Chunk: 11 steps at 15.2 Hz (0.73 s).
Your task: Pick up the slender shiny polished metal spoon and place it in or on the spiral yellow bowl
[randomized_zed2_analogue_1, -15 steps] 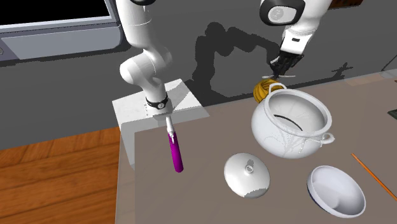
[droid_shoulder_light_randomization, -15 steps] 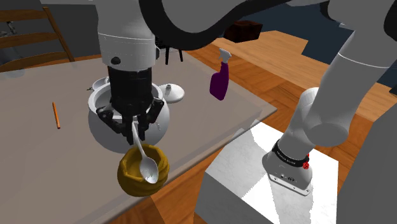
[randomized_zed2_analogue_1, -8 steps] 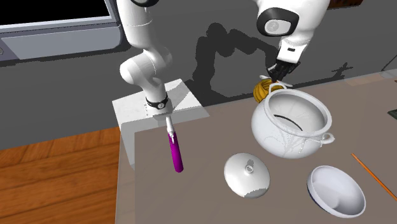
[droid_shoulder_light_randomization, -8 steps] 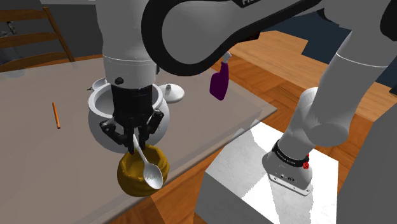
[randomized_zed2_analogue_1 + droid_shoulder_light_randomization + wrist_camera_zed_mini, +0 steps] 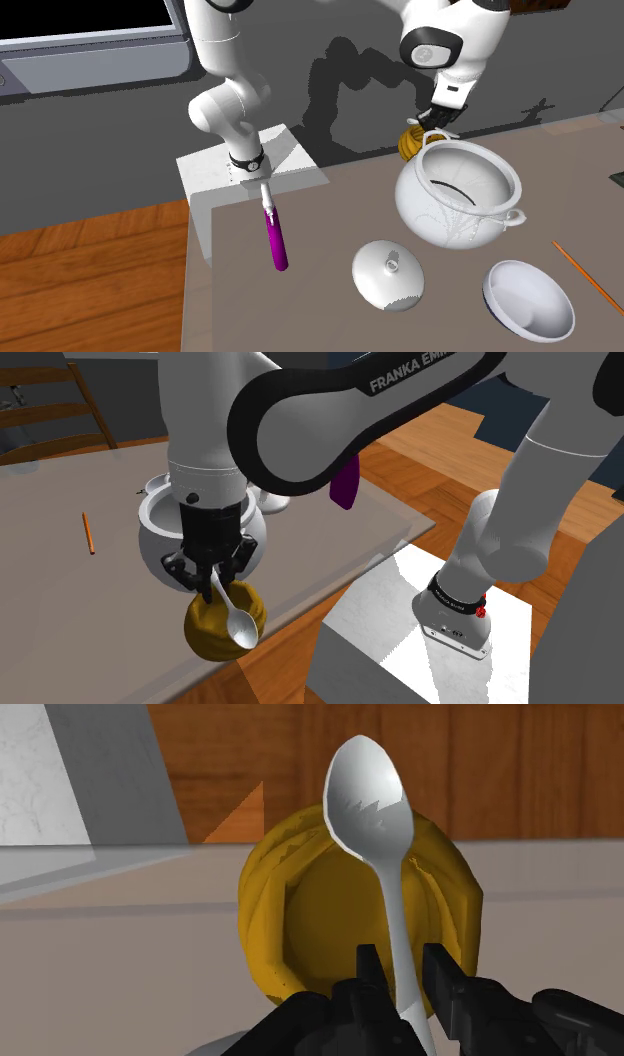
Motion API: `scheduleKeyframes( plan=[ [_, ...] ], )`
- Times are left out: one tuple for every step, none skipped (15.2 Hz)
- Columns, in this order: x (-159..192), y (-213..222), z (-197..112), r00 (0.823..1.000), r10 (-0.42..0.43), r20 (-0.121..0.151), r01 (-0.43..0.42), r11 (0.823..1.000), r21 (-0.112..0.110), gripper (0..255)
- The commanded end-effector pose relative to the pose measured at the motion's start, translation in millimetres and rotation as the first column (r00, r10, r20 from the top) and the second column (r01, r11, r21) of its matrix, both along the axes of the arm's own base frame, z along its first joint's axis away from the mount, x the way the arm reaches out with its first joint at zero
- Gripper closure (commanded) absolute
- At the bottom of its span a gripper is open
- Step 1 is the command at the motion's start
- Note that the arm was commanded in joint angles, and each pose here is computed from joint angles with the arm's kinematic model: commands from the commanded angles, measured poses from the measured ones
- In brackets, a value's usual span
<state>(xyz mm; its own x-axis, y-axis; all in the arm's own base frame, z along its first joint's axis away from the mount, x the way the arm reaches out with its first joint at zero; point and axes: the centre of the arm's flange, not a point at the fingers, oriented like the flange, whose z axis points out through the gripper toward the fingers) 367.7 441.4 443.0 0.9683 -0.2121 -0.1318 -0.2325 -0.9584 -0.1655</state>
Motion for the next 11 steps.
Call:
scheduleKeyframes(
  plan=[
    [1,-3,-8,1.0,-0.003,-0.013,0.003,1.0,-0.013,255],
    [1,-3,-8,1.0,-0.003,-0.013,0.003,1.0,-0.013,255],
    [1,-3,-8,1.0,-0.003,-0.013,0.003,1.0,-0.013,255],
    [1,-3,-8,1.0,-0.003,-0.013,0.003,1.0,-0.013,255],
    [0,-3,-8,1.0,-0.003,-0.013,0.003,1.0,-0.013,0],
    [0,-3,-8,1.0,-0.003,-0.013,0.003,1.0,-0.013,0],
    [0,-3,-8,1.0,-0.003,-0.013,0.003,1.0,-0.013,0],
    [0,-3,-8,1.0,-0.003,-0.013,0.003,1.0,-0.013,0],
    [0,-3,-8,1.0,-0.003,-0.013,0.003,1.0,-0.013,0],
    [1,-3,-8,1.0,-0.003,-0.013,0.003,1.0,-0.013,0],
    [2,-5,5,1.0,-0.003,-0.013,0.003,1.0,-0.013,0]
  ],
)
